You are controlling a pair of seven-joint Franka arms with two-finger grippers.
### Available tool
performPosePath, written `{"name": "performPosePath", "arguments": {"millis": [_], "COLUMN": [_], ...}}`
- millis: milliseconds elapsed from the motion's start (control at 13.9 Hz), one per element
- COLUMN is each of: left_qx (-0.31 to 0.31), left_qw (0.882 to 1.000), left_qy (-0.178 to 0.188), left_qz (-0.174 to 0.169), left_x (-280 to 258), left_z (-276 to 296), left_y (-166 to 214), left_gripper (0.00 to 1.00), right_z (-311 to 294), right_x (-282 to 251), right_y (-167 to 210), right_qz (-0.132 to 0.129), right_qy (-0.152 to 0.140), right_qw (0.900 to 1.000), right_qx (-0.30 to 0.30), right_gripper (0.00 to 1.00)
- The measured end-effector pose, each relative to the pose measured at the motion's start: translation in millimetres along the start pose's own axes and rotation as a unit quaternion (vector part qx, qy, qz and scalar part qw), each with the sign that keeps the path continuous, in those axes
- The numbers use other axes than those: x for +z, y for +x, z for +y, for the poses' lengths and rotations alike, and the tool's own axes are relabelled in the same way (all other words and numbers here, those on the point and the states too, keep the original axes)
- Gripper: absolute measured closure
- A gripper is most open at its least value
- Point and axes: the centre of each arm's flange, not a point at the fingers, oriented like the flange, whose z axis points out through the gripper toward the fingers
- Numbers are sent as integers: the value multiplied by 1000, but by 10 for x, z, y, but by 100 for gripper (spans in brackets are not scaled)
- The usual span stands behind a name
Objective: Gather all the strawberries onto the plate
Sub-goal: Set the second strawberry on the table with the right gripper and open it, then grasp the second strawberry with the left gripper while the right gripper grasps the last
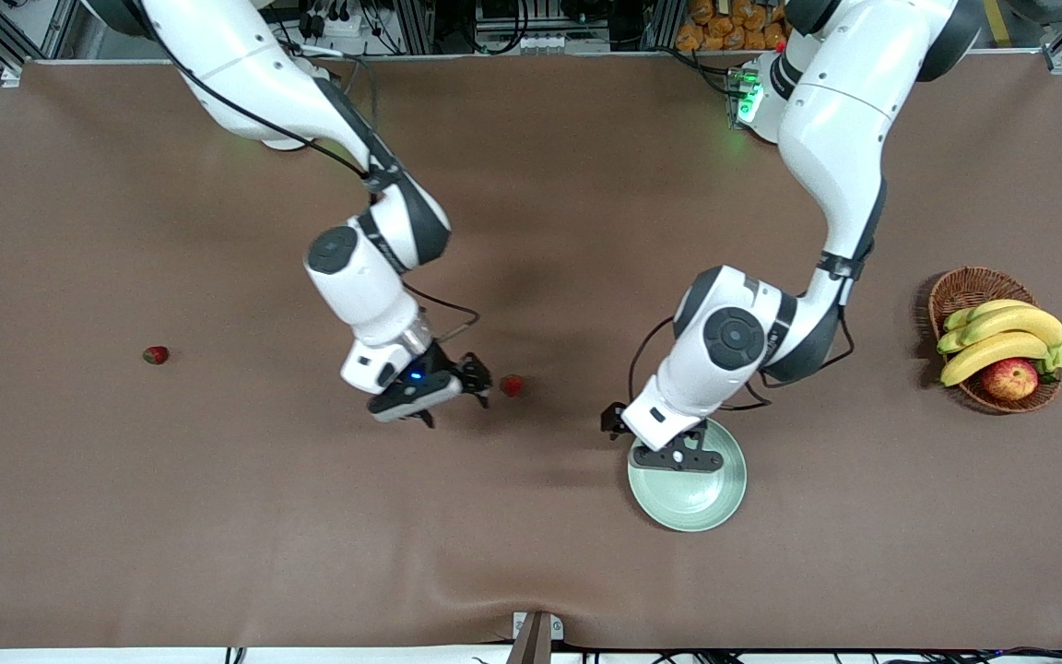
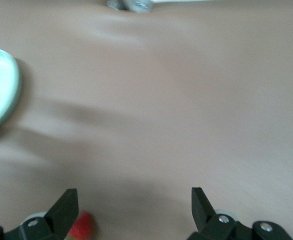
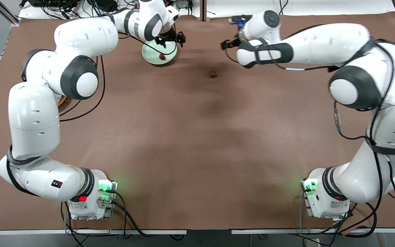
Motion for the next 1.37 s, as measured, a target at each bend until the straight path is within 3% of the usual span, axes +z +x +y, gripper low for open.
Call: {"name": "performPosePath", "arguments": {"millis": [288, 432, 937, 1153, 1369], "left_qx": [20, 29, 64, 82, 106], "left_qw": [999, 998, 988, 983, 980], "left_qy": [-21, -35, -91, -107, -111], "left_qz": [26, 45, 110, 124, 130], "left_x": [-36, -55, 174, 304, 557], "left_z": [430, 605, 1172, 1408, 1495], "left_y": [-134, -184, -477, -672, -843], "left_gripper": [0, 0, 0, 0, 0], "right_z": [1162, 1803, 3568, 3874, 4211], "right_x": [-303, -452, -808, -900, -1015], "right_y": [-492, -624, -1051, -1204, -1304], "right_qz": [-44, -83, -167, -188, -193], "right_qy": [-55, -72, -77, -74, -92], "right_qw": [997, 993, 983, 978, 974], "right_qx": [42, 37, 28, 55, 69], "right_gripper": [0, 0, 0, 0, 0]}}
